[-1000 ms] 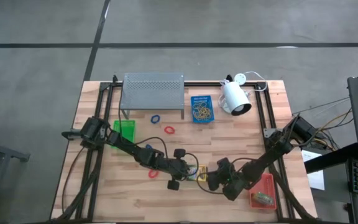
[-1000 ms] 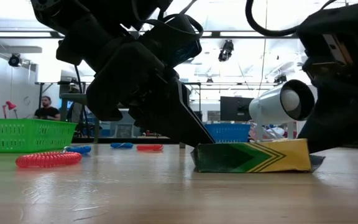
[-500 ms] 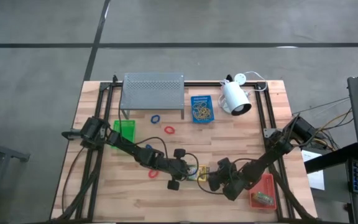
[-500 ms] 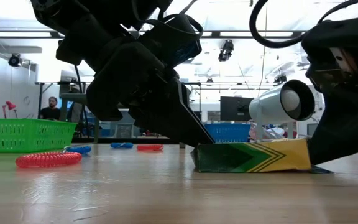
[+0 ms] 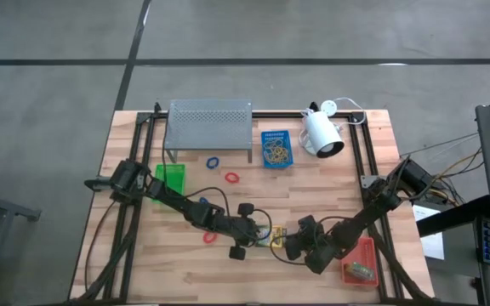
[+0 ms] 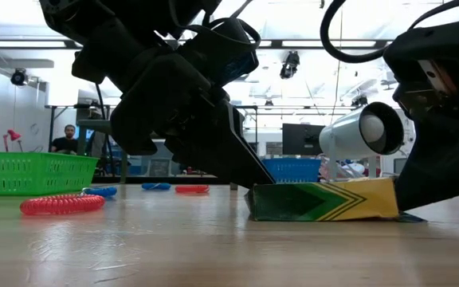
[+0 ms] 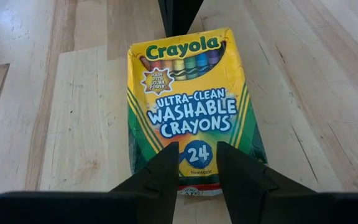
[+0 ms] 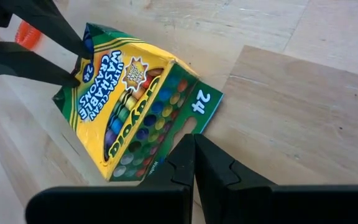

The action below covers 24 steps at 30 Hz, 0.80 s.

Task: Pick & Place Office Desk Supplies
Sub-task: Put the yellow crayon box into the orange bin, then put the big crayon box into the orange bin

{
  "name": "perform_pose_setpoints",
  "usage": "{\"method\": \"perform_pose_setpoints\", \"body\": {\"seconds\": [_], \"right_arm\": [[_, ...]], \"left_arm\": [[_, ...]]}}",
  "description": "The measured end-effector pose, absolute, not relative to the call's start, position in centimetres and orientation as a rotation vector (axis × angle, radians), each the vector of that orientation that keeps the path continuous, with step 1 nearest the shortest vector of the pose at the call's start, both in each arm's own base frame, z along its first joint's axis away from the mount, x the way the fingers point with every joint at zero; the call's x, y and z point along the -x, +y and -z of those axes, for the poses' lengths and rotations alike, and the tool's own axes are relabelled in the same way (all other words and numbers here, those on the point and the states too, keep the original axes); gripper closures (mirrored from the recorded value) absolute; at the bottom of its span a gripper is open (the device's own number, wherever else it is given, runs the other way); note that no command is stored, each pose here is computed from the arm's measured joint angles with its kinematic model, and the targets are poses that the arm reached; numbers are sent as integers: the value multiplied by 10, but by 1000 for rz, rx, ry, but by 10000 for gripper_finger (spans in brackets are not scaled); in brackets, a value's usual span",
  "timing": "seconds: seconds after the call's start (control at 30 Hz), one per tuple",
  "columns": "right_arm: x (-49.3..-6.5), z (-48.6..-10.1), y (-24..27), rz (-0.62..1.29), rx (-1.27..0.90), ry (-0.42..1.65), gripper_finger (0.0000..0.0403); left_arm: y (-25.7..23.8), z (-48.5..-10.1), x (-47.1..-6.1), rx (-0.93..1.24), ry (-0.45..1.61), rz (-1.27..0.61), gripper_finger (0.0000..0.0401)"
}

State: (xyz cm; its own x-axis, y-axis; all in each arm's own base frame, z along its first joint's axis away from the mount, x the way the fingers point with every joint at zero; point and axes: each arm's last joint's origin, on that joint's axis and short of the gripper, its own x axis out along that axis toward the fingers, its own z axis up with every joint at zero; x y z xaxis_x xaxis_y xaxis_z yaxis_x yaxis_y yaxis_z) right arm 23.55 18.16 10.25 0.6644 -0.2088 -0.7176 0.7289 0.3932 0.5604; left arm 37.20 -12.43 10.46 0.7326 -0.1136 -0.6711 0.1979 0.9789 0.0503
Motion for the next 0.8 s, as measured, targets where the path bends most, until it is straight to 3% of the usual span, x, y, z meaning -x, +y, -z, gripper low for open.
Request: {"method": "perform_pose_setpoints", "body": {"seconds": [0.8], "right_arm": [[-235,-124,180,607,-1013,521,394]], "left_arm": [[-124,-106,-373,-108,714,130,284]]}}
